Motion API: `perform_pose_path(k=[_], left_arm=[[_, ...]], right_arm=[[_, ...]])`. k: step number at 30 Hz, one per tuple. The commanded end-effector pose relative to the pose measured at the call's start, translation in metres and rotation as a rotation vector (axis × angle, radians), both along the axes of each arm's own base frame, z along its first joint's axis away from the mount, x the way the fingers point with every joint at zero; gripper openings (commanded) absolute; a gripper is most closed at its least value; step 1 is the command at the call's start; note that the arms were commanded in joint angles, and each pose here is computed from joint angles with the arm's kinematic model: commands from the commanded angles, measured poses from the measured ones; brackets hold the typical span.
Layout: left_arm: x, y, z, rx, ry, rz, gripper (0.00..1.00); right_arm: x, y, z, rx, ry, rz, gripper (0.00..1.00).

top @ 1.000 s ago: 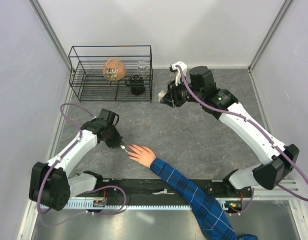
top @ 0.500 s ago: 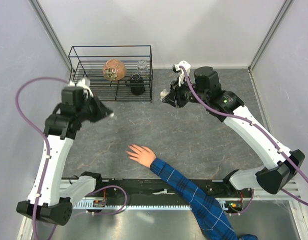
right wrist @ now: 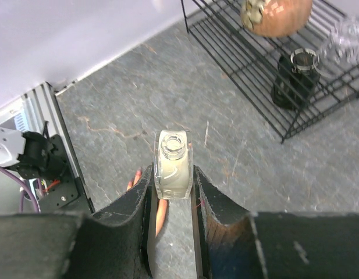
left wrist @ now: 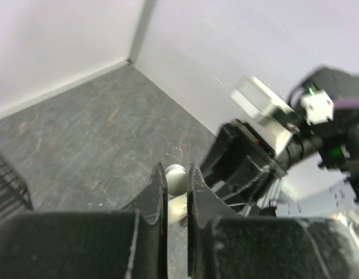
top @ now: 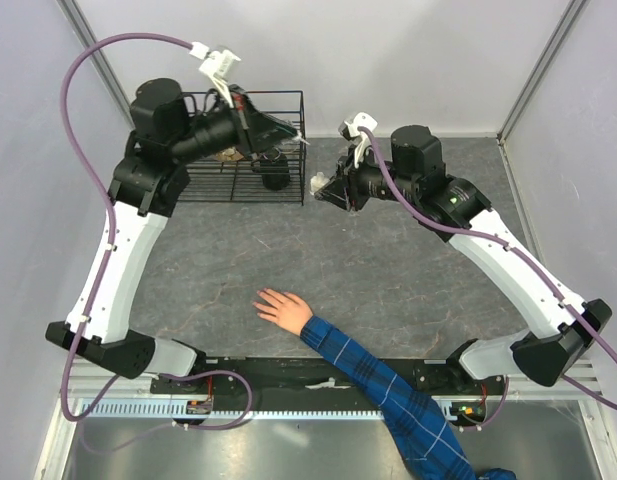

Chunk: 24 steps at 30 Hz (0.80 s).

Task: Paint the nails

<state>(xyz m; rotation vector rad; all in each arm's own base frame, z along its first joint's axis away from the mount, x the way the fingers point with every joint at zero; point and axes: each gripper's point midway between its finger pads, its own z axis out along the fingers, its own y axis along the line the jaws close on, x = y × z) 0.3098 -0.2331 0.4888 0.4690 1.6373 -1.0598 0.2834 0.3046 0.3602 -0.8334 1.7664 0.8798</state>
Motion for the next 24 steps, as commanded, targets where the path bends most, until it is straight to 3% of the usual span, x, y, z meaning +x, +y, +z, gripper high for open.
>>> perform_pose_path(k=[1,10,14,24], left_arm=[[-0.030,-0.028,0.012,0.125,-0.178,-0.123,0.02],[-0.036,-0.027,0.000,0.190,-0.164,-0.115,0.02],[-0.038,-0.028,-0.015,0.212,-0.079,-0.128,0.02],[-0.041,-0.026,-0.033,0.255,-0.011,-0.132,0.02]], right_arm=[[-0.010,0.013,0.041,0.074,-0.102,0.072,0.00],[-0.028,0.019,0.035,0.043,-0.102,0.078,0.00],[-0.024,0.016,0.038,0.036,-0.116,0.040,0.00],[-0.008,0.010,0.024,-0.064,-0.158,-0.021,0.00]])
